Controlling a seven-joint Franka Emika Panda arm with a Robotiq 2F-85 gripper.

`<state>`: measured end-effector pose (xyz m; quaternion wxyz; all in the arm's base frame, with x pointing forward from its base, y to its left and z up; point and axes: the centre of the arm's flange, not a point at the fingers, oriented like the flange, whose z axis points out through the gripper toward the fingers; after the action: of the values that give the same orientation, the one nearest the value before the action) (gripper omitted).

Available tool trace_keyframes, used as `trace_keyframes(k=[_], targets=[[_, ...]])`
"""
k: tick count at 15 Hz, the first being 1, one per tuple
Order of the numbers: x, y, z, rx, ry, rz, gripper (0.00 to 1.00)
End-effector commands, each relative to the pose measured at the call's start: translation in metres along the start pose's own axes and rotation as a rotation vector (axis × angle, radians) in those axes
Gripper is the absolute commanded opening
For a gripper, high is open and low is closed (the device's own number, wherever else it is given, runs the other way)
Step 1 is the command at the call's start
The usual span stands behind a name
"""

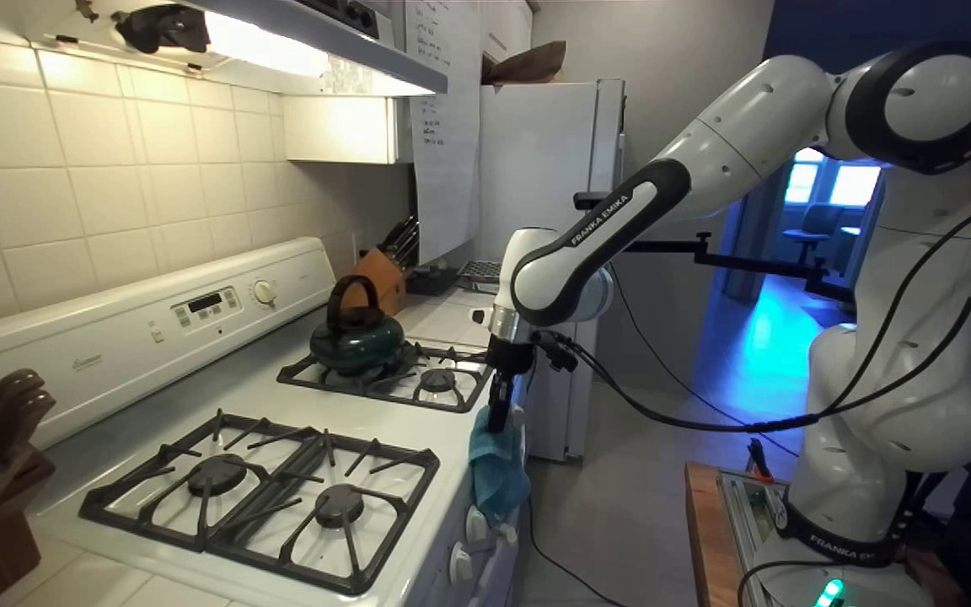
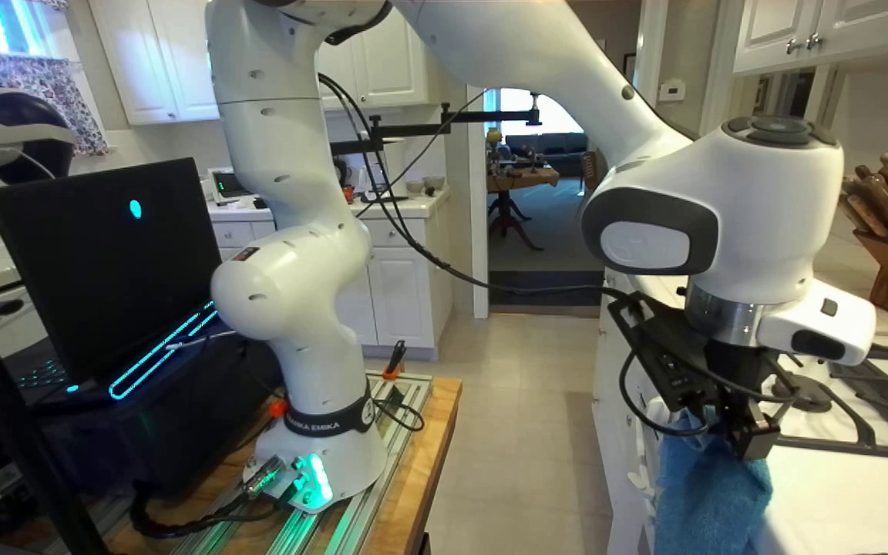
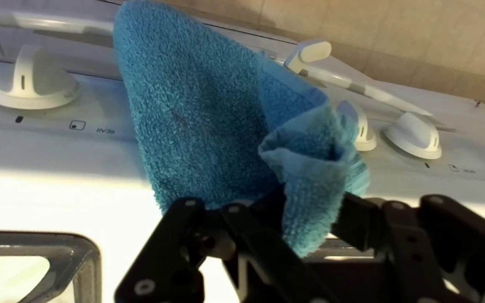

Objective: Wipe the front part of the stove with the towel, and then hang it

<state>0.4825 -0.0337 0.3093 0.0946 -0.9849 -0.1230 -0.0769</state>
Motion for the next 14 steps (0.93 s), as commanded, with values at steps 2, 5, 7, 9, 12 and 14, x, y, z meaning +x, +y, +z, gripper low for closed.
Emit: trace_keyframes(k=[2, 5, 7, 9, 12, 14], targets=[[-0.013, 0.008, 0.006, 0.044, 0.069, 0.125, 0.03], [-0.02, 0.012, 0.009, 0.06, 0.105, 0.156, 0.03], [-0.026, 0.012, 0.012, 0.099, 0.071, 0.182, 0.03], [-0.031, 0.013, 0.014, 0.118, 0.044, 0.211, 0.03], [-0.038, 0.016, 0.018, 0.133, 0.007, 0.215, 0.03], [-0.04, 0.019, 0.022, 0.146, -0.017, 0.217, 0.03]])
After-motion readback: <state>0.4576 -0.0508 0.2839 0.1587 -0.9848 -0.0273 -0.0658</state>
